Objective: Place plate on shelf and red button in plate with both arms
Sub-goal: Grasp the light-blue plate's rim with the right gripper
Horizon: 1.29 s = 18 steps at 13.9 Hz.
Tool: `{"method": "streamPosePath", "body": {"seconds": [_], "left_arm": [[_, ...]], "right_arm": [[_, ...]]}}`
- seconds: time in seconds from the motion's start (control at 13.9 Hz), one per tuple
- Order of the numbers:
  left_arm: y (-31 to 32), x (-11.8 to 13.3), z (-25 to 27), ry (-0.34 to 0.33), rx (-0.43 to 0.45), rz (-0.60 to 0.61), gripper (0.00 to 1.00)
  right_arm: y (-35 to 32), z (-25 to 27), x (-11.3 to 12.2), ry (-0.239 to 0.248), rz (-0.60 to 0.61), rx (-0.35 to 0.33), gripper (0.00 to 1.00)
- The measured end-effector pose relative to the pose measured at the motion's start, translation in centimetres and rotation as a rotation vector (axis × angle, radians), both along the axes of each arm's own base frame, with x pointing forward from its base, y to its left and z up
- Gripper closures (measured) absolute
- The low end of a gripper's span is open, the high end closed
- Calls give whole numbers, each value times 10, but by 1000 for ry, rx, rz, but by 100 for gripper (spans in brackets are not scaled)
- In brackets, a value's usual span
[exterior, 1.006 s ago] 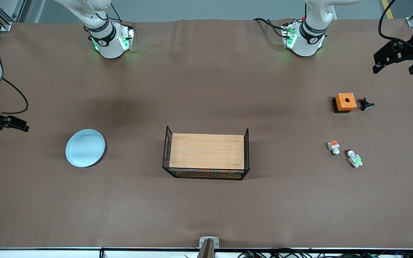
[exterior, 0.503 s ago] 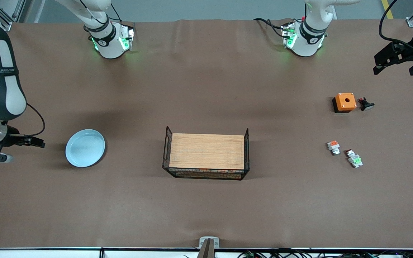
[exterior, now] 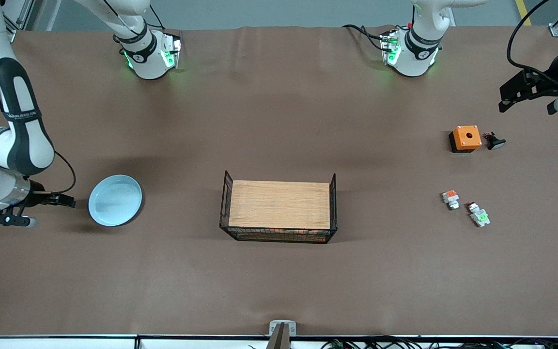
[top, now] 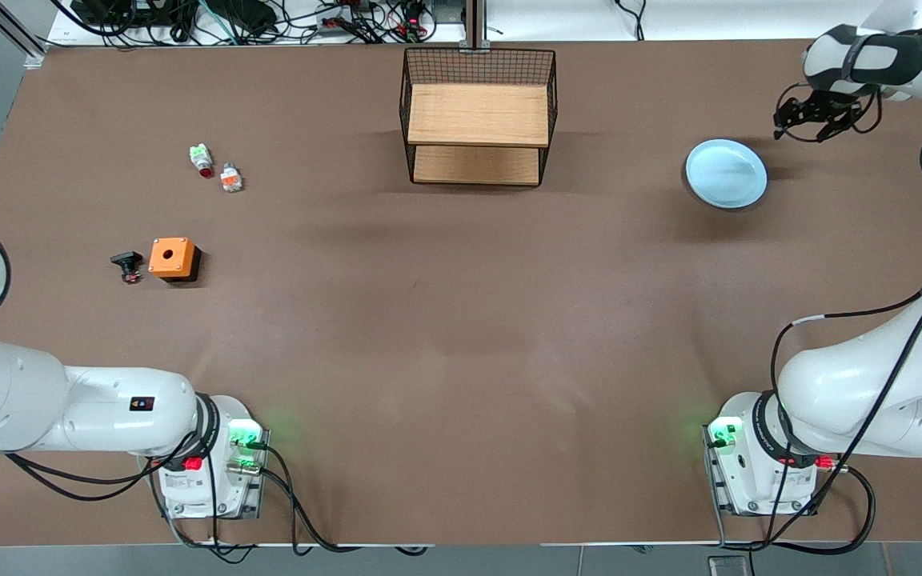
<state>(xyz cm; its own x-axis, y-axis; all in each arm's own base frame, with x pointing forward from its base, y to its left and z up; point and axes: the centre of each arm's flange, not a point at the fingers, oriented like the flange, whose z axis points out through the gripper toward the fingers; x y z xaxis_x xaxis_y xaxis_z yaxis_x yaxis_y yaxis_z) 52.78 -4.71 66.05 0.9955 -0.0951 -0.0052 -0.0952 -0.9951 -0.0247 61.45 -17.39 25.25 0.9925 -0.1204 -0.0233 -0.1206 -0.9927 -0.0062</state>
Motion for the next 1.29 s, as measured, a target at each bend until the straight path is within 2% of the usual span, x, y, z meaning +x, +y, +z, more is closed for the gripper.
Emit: {"method": "streamPosePath", "body": {"seconds": [0.22, 0.5, 0.65, 0.72, 0.79, 0.93, 1.22, 1.29], "left_arm": [[-2, 1, -2, 5, 0, -3, 0], [-4, 0, -2, 12, 1, -7, 0], [-9, -3, -4, 33, 4, -16, 0], [-11, -3, -4, 35, 4, -20, 0], [-12, -3, -4, 36, 4, -23, 0], [-12, -4, -2, 31, 4, -22, 0], [-9, -4, 0, 28, 4, -16, 0], [-9, -4, 0, 28, 4, -15, 0]], "right_arm": [[10, -25, -7, -14, 0, 9, 0], [14, -42, -18, 16, -1, 18, 7], [15, -47, -23, 29, -1, 22, 21], [16, -50, -25, 35, -1, 23, 21], [17, -52, -26, 39, -1, 25, 30], [20, -55, -28, 47, 2, 28, 37], [28, -68, -31, 63, -17, 58, 44], [31, -70, -30, 64, -22, 65, 51]]}}
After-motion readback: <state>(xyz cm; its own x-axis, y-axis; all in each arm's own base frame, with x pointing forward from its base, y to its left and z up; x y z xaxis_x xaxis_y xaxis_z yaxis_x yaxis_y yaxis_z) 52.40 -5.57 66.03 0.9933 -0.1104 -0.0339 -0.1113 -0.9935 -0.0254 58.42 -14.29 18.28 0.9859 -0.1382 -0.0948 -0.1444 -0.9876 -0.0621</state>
